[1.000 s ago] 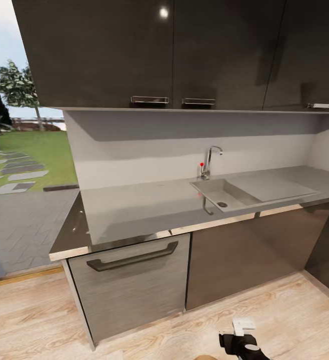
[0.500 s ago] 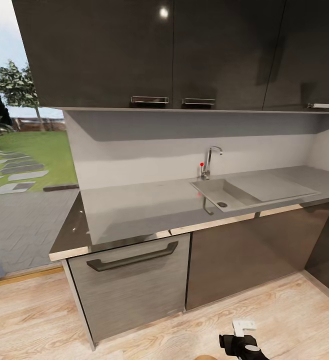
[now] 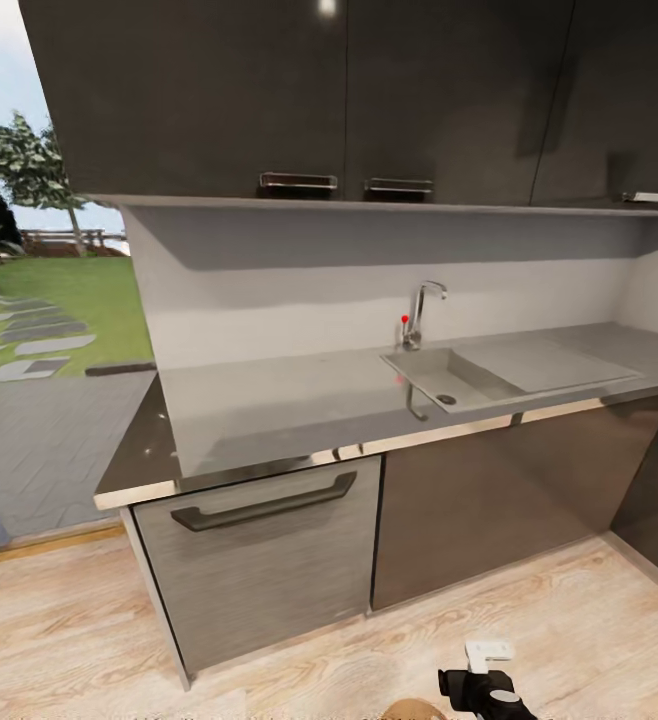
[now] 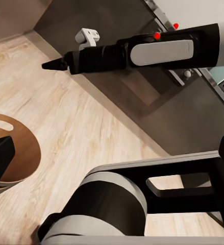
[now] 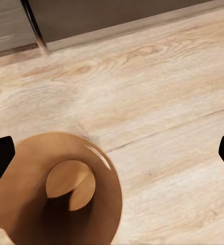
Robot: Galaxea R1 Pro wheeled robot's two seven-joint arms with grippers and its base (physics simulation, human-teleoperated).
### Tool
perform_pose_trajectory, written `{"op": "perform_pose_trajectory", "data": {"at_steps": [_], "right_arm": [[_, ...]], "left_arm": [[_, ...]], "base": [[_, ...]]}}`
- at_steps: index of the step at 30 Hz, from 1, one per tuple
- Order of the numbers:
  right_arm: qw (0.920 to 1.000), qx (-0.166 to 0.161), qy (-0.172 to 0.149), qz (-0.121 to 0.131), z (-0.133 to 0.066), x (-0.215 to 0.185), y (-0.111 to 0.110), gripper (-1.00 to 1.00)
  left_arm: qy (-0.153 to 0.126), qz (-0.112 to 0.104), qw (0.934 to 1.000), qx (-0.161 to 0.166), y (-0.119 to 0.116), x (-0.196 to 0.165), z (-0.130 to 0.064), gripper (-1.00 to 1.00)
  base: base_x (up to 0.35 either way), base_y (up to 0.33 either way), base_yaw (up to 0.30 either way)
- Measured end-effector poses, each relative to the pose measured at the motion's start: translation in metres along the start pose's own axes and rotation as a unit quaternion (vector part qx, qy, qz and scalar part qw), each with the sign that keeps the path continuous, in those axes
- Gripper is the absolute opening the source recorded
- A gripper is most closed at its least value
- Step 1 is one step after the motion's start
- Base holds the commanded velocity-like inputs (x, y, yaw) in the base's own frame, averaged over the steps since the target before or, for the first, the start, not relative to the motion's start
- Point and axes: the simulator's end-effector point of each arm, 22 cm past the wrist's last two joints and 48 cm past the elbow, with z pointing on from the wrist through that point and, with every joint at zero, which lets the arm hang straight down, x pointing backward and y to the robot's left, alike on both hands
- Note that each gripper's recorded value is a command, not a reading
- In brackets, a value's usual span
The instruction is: Put the three can of soda from the living room inside the tash can in the kitchen.
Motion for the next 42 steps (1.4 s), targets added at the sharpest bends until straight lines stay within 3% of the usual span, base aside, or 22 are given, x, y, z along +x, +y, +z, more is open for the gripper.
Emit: {"op": "perform_pose_trajectory", "data": {"at_steps": [42], "right_arm": [[0.9994,0.0,0.034,-0.004,0.069,0.087,0.008,1.0]], "left_arm": [[0.009,-0.032,0.9994,-0.002,0.057,0.078,0.009,1.0]], "base": [[0.0,0.0,0.0]]}}
